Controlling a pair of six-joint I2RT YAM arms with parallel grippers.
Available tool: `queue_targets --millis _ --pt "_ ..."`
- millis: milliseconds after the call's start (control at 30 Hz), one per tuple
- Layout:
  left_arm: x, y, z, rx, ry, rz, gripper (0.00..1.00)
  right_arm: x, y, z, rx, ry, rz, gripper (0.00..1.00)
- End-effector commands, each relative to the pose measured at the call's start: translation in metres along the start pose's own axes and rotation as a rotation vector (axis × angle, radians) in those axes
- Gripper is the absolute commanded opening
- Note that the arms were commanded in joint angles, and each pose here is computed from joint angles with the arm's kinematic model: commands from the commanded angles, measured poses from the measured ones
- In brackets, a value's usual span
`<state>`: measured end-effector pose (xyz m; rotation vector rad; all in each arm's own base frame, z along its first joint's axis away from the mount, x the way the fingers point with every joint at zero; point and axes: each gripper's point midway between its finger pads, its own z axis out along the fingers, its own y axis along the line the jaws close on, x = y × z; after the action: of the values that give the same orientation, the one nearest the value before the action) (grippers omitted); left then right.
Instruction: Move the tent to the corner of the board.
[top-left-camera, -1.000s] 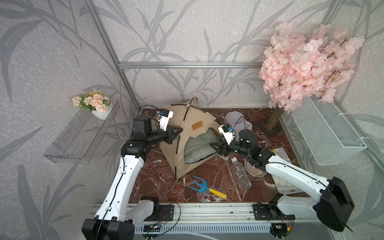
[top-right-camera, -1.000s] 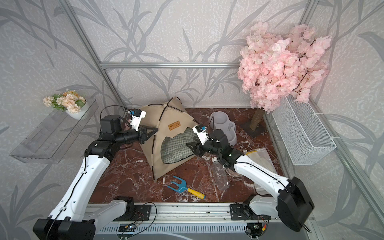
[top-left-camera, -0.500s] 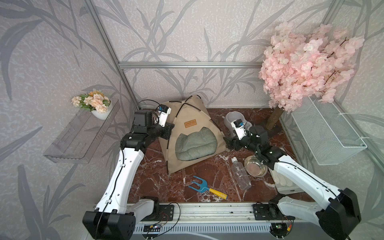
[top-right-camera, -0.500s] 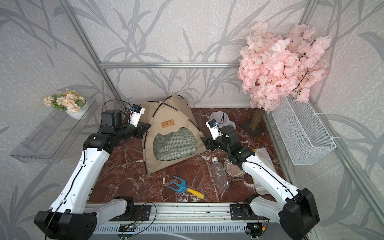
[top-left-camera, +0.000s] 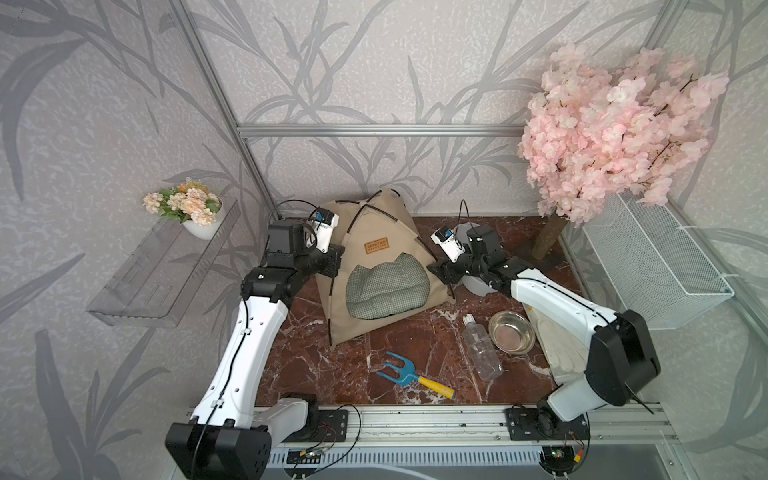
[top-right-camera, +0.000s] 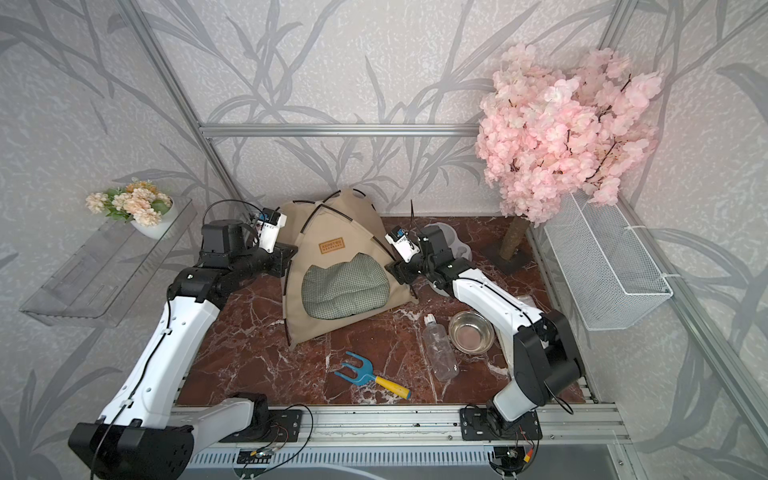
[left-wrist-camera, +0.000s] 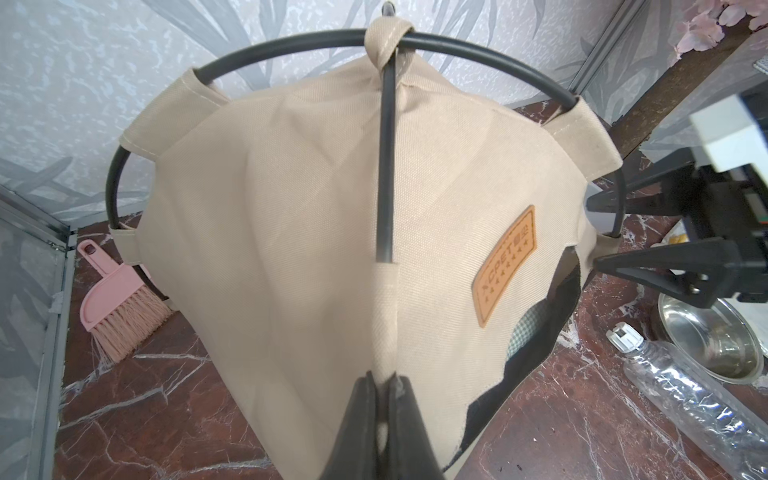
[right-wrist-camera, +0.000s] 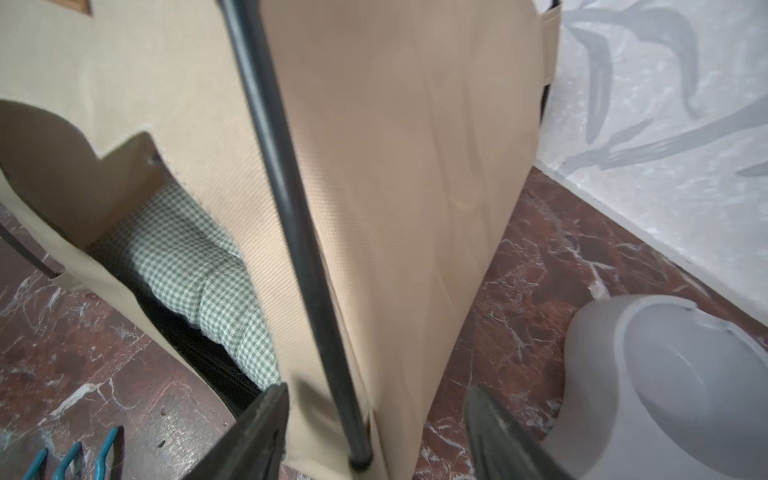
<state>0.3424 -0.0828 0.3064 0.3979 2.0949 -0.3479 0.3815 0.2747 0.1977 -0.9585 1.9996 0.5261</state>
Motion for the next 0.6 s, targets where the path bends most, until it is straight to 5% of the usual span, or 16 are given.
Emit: queue_targets --millis 0,267,567 --pt "-0.021 -0.017 -0.006 0.092 -0.095 0.007 0.04 0.006 0.021 -0.003 -0.13 0.034 -0.038 0.61" --pt "-0.056 -0.036 -0.022 0.171 -0.186 0.055 0.01 -0.007 0.033 -0.024 -0.147 -0.078 -0.031 0.19" --pt "-0.079 0.027 -0.031 -0.166 -0.222 0.035 0.03 -0.047 0.042 -0.011 -0.166 -0.212 0.062 0.0"
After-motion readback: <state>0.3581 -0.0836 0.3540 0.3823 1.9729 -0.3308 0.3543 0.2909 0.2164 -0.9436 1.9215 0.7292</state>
